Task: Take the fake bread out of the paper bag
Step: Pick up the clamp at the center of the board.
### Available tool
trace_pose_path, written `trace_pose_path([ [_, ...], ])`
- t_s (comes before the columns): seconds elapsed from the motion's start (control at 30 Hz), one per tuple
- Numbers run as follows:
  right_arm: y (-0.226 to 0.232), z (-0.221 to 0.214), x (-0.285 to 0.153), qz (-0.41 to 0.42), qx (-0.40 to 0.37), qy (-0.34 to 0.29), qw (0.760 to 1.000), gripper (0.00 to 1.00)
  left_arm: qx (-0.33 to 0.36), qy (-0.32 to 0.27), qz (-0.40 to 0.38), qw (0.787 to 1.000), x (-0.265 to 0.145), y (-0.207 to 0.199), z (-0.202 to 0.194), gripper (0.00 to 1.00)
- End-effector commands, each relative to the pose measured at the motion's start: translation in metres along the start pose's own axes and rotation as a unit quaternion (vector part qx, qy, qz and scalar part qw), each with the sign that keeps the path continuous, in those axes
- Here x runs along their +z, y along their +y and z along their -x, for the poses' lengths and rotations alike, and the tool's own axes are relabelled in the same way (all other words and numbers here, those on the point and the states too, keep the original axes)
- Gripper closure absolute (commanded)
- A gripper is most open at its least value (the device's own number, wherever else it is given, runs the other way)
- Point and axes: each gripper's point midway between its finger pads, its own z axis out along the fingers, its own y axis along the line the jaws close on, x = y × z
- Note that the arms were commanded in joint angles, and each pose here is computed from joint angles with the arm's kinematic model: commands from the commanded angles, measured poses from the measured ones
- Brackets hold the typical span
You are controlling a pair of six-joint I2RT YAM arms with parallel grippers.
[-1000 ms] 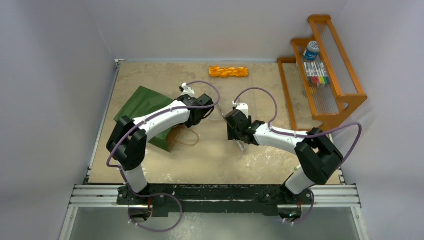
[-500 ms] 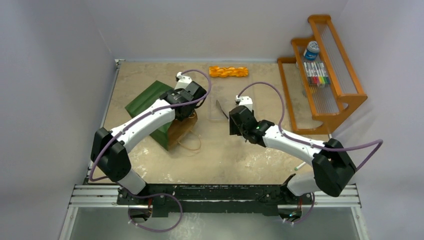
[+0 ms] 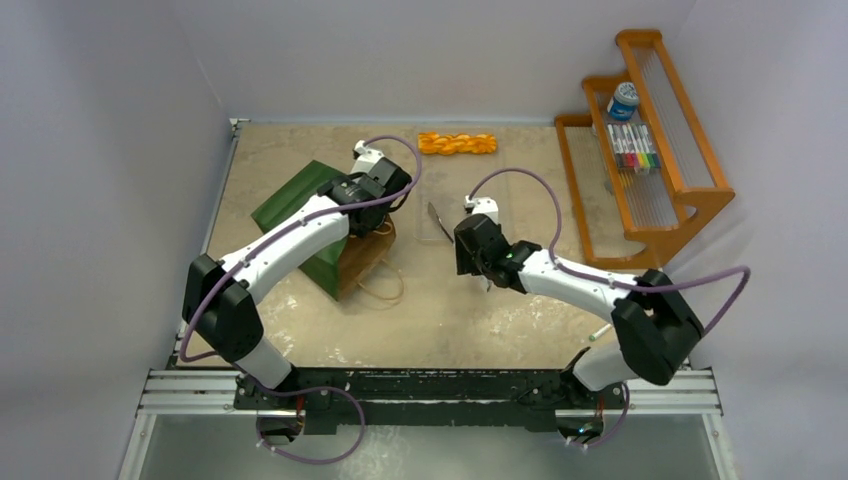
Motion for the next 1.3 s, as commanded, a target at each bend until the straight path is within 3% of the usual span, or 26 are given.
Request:
trace_pose_path([
  [0.0,0.012,-0.014,0.016,0.015,0.008,0.010,1.000,0.63,-0.036,-0.032,-0.008,0.999,-0.006,-0.002,0.028,1.00],
  [0.37,0.017,-0.051,0.045,0.004,0.009,0.047,0.999,0.38,-0.041,-0.035,-0.008,0.999,-0.005,-0.004,0.030,1.00],
  [0.5,0.016,-0.046,0.047,-0.008,0.008,0.043,0.999,0.24,-0.039,-0.034,-0.009,0.999,-0.003,-0.005,0.028,1.00],
  [0.63,0.016,-0.041,0.048,-0.015,0.006,0.042,0.999,0.17,-0.036,-0.033,-0.010,0.999,-0.002,-0.006,0.026,1.00],
  [0.93,0.016,-0.026,0.054,-0.032,-0.008,0.023,0.999,0.18,-0.032,-0.034,-0.006,0.999,-0.001,-0.005,0.027,1.00],
  [1.27,0.011,-0.013,0.055,-0.043,-0.017,-0.005,0.999,0.35,-0.029,-0.031,-0.005,0.999,0.001,-0.005,0.024,1.00],
])
